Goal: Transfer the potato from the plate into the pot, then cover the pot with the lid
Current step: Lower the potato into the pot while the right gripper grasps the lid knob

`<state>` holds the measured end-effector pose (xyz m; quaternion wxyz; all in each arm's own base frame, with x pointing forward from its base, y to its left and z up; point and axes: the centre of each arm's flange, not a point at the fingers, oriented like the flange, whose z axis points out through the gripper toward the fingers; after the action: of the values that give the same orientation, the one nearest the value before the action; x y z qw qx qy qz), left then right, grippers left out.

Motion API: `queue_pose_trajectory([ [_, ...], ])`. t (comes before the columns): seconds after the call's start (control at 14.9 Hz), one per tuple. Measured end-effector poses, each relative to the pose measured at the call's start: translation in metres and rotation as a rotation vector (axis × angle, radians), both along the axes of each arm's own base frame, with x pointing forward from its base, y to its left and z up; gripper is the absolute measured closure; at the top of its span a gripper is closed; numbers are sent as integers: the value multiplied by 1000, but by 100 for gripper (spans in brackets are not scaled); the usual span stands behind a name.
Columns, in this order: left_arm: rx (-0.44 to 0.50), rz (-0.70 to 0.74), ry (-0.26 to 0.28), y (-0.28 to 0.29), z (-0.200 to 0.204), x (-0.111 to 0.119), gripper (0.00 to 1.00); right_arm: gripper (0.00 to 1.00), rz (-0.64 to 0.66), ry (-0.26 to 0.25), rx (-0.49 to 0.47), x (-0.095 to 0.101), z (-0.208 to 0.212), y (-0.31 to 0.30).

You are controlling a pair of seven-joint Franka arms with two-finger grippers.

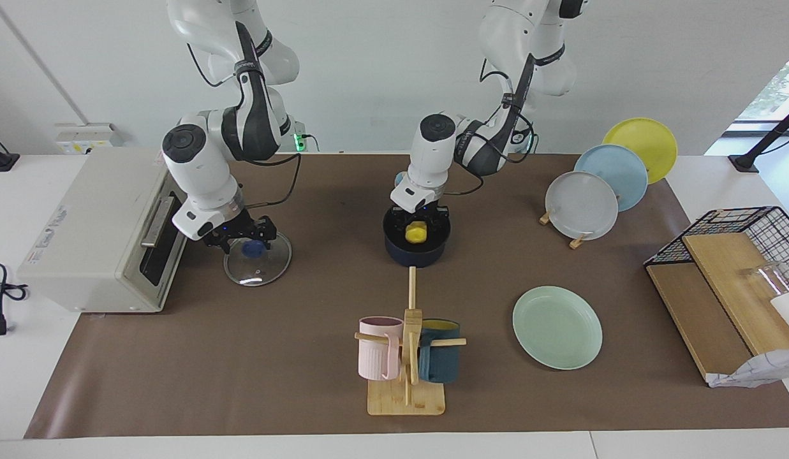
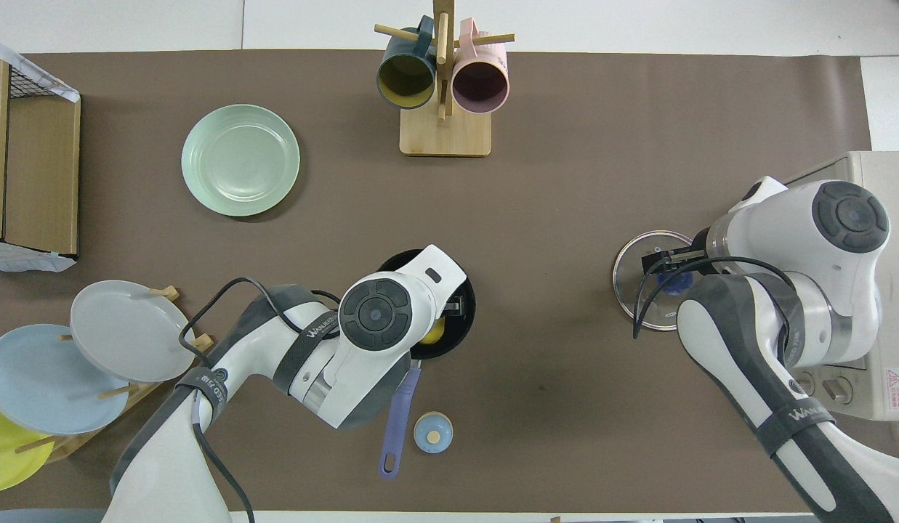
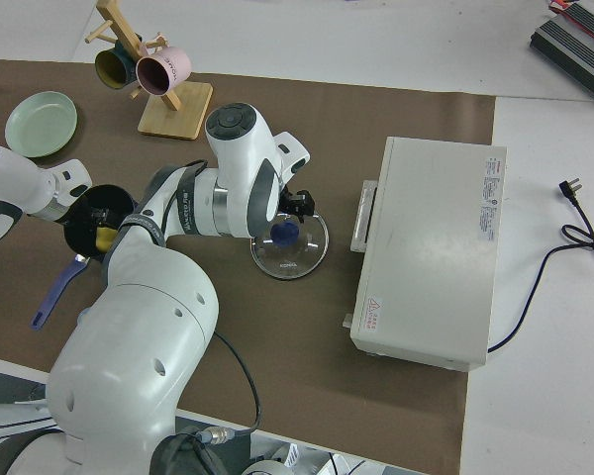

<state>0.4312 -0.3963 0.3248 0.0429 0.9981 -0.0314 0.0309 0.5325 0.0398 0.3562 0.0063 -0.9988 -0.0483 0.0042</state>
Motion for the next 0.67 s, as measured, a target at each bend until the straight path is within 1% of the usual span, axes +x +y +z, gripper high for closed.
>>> queue_pose_trajectory([
  [0.2,0,2,-2,2,0,2,0,0,12,7,-1,-5,-4,0],
  [0.4,-3,-4,-11,5,4,6,0,0,66,-17,0,-4,-5,-1],
  [0.54,-13,6,-26,10,18,14,0,0,77,-22,0,-5,-7,-2],
  [0.67,-12,12,-29,20,44,28,0,0,78,-17,0,-7,-10,-2],
])
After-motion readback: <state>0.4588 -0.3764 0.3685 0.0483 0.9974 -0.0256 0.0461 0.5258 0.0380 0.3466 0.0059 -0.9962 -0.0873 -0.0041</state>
